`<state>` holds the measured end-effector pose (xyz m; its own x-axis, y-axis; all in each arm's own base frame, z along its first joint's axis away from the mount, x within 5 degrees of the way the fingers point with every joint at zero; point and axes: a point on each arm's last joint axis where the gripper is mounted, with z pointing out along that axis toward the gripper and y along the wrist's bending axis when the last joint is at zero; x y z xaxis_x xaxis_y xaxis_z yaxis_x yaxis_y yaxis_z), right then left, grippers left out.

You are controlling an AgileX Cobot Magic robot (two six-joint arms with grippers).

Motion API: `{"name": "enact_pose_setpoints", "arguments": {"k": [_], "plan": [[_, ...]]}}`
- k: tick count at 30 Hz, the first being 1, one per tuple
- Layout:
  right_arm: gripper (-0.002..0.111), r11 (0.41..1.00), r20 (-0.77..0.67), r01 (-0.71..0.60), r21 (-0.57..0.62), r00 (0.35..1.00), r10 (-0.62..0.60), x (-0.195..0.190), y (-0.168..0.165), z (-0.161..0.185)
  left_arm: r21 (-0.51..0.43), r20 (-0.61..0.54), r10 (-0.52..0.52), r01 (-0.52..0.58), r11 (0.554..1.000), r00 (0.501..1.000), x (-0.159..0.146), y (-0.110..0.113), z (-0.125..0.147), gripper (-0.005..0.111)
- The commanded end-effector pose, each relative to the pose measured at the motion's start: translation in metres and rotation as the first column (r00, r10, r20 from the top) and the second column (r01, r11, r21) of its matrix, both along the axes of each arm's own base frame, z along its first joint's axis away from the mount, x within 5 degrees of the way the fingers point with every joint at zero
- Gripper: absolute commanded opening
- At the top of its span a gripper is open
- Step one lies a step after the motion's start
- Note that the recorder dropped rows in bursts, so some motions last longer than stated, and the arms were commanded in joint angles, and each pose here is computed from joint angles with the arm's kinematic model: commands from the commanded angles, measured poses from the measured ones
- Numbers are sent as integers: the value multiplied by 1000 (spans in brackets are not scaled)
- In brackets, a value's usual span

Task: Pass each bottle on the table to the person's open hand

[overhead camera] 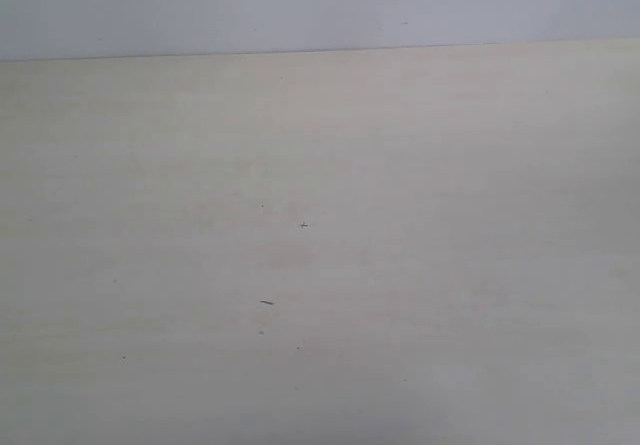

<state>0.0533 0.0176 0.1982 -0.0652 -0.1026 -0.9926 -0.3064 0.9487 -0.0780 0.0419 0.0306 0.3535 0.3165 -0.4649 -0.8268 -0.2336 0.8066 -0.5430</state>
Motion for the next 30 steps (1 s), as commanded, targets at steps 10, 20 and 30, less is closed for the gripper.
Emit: {"name": "enact_pose_setpoints", "arguments": {"k": [10,20,30], "plan": [[0,1000,12,7,1,1000,-7,0,0,0,-8,-199,-88,89,996,976,15,-7,-43,0],[0,1000,12,7,1,1000,-7,0,0,0,306,-467,-265,436,847,843,28,-32,-93,0],[0,1000,12,7,1,1000,-7,0,0,0,224,-420,-281,399,889,863,33,-30,-126,0]]}}
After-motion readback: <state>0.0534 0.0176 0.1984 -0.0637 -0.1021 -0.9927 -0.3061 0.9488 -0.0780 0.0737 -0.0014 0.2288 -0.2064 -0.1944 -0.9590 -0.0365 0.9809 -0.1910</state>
